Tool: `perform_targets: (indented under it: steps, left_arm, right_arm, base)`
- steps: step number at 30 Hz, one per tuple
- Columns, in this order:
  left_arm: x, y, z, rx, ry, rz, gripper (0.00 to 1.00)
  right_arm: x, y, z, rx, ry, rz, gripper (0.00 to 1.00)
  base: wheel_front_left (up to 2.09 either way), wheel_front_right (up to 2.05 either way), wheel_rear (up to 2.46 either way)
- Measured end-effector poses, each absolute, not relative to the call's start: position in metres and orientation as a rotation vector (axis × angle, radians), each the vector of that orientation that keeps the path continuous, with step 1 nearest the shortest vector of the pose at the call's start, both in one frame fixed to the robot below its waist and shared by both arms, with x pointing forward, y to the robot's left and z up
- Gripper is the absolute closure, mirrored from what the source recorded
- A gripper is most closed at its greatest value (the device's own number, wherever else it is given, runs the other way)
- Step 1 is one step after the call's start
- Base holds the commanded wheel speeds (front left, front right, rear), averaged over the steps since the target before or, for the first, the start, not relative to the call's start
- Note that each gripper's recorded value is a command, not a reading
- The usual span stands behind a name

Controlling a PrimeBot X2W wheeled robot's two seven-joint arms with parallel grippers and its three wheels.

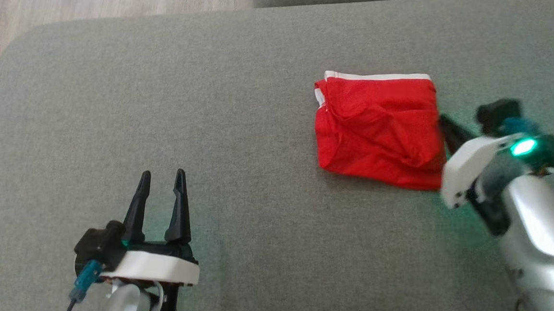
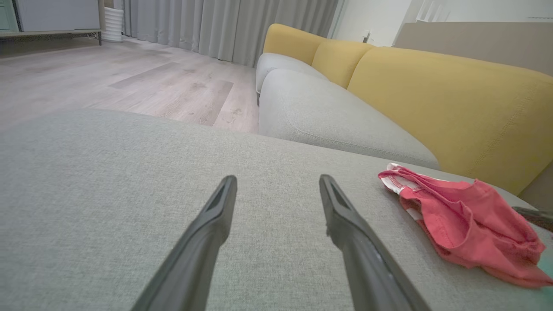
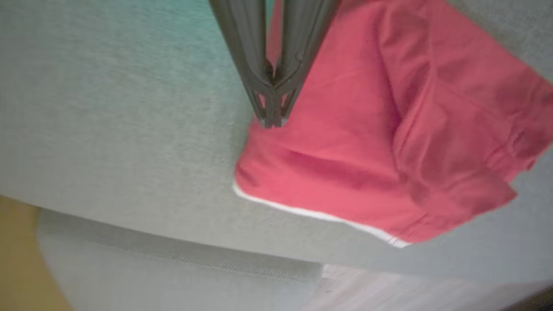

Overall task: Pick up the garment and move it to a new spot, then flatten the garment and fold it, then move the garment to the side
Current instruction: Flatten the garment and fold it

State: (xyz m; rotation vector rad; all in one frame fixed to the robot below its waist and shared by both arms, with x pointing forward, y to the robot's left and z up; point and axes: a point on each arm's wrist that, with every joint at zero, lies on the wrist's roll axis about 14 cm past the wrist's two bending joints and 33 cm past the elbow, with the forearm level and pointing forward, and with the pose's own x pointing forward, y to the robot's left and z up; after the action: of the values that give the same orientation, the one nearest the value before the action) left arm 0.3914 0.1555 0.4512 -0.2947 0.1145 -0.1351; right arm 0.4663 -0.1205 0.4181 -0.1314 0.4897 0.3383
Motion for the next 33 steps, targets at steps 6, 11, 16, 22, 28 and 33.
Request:
perform_targets:
  steps: [6, 11, 16, 22, 28, 33]
  left_arm:
    - [0.392, 0.161, 0.452, -0.288, 0.110, -0.122, 0.00]
    - [0.391, 0.162, 0.458, -0.286, 0.096, -0.124, 0.00]
    - [0.394, 0.162, 0.462, -0.289, 0.081, -0.124, 0.00]
    - [0.391, 0.162, 0.466, -0.287, 0.072, -0.124, 0.00]
    - [0.381, 0.161, 0.464, -0.274, 0.077, -0.137, 0.00]
    - [0.379, 0.160, 0.469, -0.258, 0.066, -0.144, 0.00]
  right_arm:
    - [0.439, -0.044, 0.400, -0.098, 0.543, 0.546, 1.00]
    - [0.396, 0.022, 0.417, 0.020, 0.552, 0.761, 1.00]
    - [0.367, 0.025, 0.426, 0.084, 0.557, 0.813, 1.00]
    - [0.410, -0.037, 0.490, 0.121, 0.260, 0.606, 0.00]
    - [0.402, -0.108, 0.510, 0.141, 0.133, 0.369, 0.00]
    - [0.383, -0.157, 0.511, 0.123, 0.107, 0.217, 0.00]
  base:
    - [0.00, 0.00, 0.00]
    - [0.00, 0.00, 0.00]
    - [0.00, 0.00, 0.00]
    - [0.00, 0.00, 0.00]
    - [0.00, 0.00, 0.00]
    - [0.00, 0.00, 0.00]
